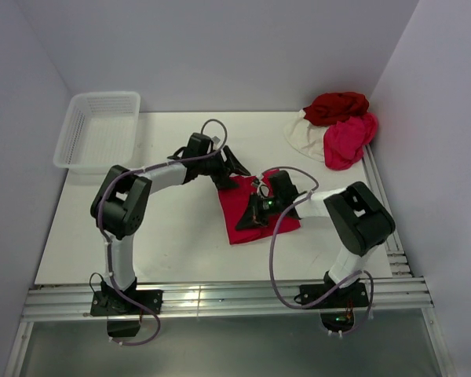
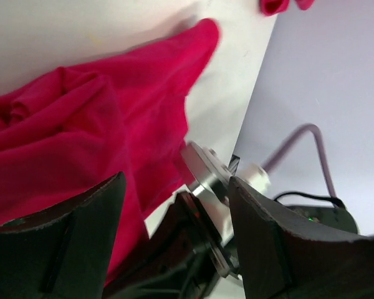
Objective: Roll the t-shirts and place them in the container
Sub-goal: Roll the tshirt
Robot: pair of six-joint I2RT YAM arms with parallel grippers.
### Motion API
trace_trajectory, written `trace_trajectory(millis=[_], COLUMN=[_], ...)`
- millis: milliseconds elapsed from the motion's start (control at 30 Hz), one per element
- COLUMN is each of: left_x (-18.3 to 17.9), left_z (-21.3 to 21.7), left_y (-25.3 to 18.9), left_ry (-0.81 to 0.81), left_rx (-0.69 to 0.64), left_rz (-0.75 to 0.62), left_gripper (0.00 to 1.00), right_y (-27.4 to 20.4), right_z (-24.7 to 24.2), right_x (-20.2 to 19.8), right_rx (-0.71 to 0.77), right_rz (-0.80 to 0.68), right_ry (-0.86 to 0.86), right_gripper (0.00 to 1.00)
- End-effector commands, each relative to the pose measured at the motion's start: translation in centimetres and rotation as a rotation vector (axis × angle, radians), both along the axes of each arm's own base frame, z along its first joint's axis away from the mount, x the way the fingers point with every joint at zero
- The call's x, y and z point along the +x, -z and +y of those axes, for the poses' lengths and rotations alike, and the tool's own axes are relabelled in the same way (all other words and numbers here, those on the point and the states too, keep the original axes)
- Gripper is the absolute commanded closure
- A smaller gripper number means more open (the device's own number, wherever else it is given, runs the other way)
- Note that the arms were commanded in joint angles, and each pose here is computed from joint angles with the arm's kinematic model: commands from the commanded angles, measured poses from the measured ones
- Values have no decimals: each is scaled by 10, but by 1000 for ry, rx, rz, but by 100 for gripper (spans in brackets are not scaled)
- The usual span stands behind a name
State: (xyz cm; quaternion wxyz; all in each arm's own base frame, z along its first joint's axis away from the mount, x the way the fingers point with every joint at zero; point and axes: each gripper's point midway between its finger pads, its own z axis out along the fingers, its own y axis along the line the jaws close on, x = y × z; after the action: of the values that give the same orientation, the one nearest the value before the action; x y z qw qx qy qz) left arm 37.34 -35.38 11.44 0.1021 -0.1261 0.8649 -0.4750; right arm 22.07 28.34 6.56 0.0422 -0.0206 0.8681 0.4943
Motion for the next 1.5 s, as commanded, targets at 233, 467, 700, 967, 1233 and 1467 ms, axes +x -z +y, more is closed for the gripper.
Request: trace_trajectory(millis=[233,467,700,967,1233,1467], left_x=[-3,15,4,-40,-79,-103], left_z=[-16,-20,-9,72,178,205], left_y=[60,40,-42,-64,-70,-79], left_ry=[25,9,31,-120,-339,-381], left_rx=[-1,25,11,76,177,236], left_rz=[53,-5,-101,-52,-49,-85], left_gripper=[28,28,21,9,8,9], right_y=[49,56,-26,-60,-25,-9], right_z=[-20,-37,-36,-21,-10,9], right_x=[-17,-27,-6,25,59,67], right_rx=[-26,-144,-190,-446,-855,-988], right_rz=[-25,-34,-221,-343,-398,-433], right_ry=[-4,-15,27,31,34,20], right_gripper=[100,100,70,42,13,11])
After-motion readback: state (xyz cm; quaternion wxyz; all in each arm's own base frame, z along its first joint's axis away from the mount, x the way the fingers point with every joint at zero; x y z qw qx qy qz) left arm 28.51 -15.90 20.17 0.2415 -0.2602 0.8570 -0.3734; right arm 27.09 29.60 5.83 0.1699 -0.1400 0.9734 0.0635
